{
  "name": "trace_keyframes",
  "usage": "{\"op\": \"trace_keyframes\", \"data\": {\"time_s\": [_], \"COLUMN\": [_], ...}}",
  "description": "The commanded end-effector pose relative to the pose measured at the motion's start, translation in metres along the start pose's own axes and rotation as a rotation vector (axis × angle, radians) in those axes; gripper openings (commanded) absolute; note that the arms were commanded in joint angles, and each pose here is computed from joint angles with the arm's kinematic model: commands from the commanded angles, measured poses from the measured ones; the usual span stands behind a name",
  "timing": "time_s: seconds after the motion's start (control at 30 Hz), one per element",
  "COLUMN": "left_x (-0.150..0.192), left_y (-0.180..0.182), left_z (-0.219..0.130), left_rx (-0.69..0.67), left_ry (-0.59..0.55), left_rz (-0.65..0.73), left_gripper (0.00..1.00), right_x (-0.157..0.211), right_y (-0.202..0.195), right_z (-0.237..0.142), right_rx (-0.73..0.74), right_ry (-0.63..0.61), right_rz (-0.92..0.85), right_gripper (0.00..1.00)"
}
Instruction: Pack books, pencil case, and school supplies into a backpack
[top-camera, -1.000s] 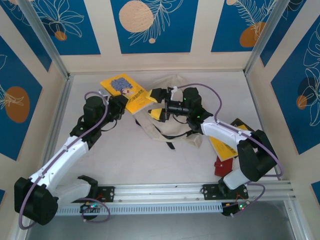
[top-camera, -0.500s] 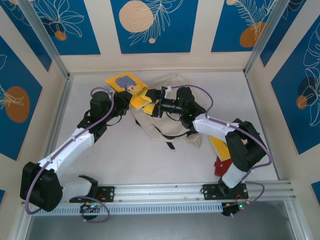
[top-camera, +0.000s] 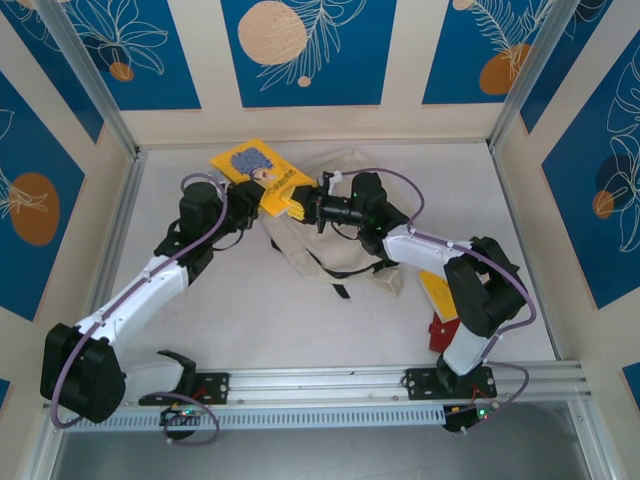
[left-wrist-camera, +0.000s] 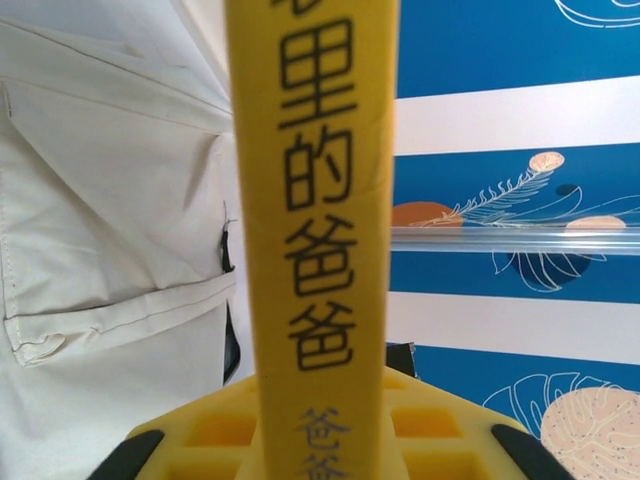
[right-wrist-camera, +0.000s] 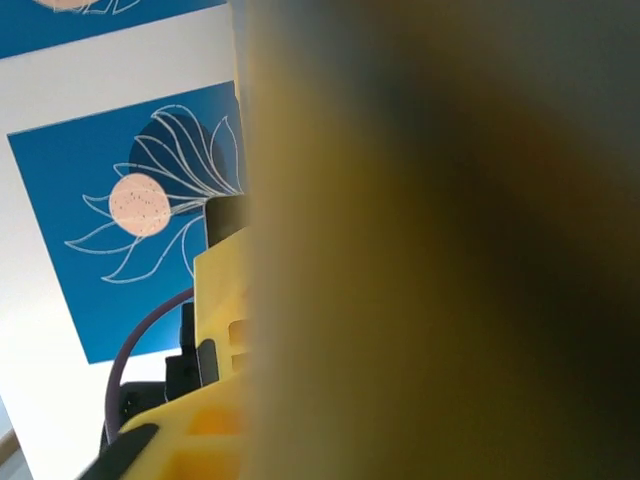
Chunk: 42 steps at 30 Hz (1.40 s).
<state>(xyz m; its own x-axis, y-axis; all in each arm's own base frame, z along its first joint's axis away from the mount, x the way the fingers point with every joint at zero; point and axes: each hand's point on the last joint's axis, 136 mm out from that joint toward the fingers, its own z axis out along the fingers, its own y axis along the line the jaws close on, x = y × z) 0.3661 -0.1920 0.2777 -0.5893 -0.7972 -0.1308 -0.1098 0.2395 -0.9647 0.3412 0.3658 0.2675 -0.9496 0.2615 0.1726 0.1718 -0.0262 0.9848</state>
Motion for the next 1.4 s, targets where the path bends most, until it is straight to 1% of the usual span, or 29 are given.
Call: {"op": "trace_keyframes", "data": {"time_s": [0.0, 0.07, 0.1, 0.2, 0.27, 0.33, 0.43, 0.53, 0.7, 0.83, 0.93, 1.0, 1.13, 1.27, 1.3, 1.37], "left_x": [0.014, 0.017, 0.018, 0.023, 0.025, 0.029, 0.044, 0.072, 0.130, 0.175, 0.207, 0.223, 0.241, 0.255, 0.259, 0.261], "left_y": [-0.036, -0.032, -0.030, -0.012, 0.000, 0.012, 0.018, 0.020, 0.026, 0.038, 0.048, 0.055, 0.075, 0.094, 0.099, 0.108], "left_z": [-0.011, -0.011, -0.012, -0.012, -0.012, -0.010, 0.004, 0.024, 0.055, 0.079, 0.097, 0.108, 0.127, 0.139, 0.142, 0.145], "left_rx": [0.104, 0.088, 0.070, -0.040, -0.120, -0.186, -0.199, -0.203, -0.228, -0.302, -0.341, -0.378, -0.479, -0.517, -0.520, -0.544], "left_ry": [0.069, 0.087, 0.096, 0.133, 0.156, 0.173, 0.235, 0.340, 0.485, 0.579, 0.648, 0.672, 0.721, 0.780, 0.797, 0.811], "left_rz": [0.051, 0.082, 0.105, 0.197, 0.259, 0.327, 0.415, 0.489, 0.653, 0.777, 0.856, 0.901, 0.942, 0.941, 0.933, 0.925], "left_gripper": [0.33, 0.45, 0.56, 0.76, 0.82, 0.89, 0.97, 0.99, 0.99, 0.94, 0.92, 0.89, 0.85, 0.81, 0.78, 0.65], "right_x": [-0.015, -0.018, -0.021, -0.031, -0.037, -0.046, -0.058, -0.068, -0.069, -0.061, -0.057, -0.056, -0.054, -0.051, -0.049, -0.048], "right_y": [0.010, 0.011, 0.010, 0.005, 0.004, 0.003, 0.009, 0.013, 0.021, 0.020, 0.017, 0.014, 0.010, 0.006, 0.004, 0.002], "right_z": [-0.006, -0.012, -0.017, -0.039, -0.059, -0.085, -0.128, -0.178, -0.252, -0.290, -0.308, -0.314, -0.319, -0.324, -0.324, -0.325], "right_rx": [-0.010, -0.008, 0.002, 0.059, 0.114, 0.191, 0.293, 0.381, 0.450, 0.491, 0.515, 0.523, 0.535, 0.551, 0.556, 0.563], "right_ry": [-0.046, -0.060, -0.071, -0.117, -0.164, -0.253, -0.373, -0.485, -0.637, -0.720, -0.761, -0.775, -0.776, -0.789, -0.789, -0.791], "right_rz": [-0.098, -0.150, -0.173, -0.239, -0.304, -0.381, -0.514, -0.567, -0.562, -0.535, -0.502, -0.481, -0.460, -0.455, -0.454, -0.454], "right_gripper": [0.09, 0.07, 0.06, 0.04, 0.03, 0.02, 0.03, 0.03, 0.03, 0.03, 0.03, 0.03, 0.04, 0.04, 0.04, 0.04]}}
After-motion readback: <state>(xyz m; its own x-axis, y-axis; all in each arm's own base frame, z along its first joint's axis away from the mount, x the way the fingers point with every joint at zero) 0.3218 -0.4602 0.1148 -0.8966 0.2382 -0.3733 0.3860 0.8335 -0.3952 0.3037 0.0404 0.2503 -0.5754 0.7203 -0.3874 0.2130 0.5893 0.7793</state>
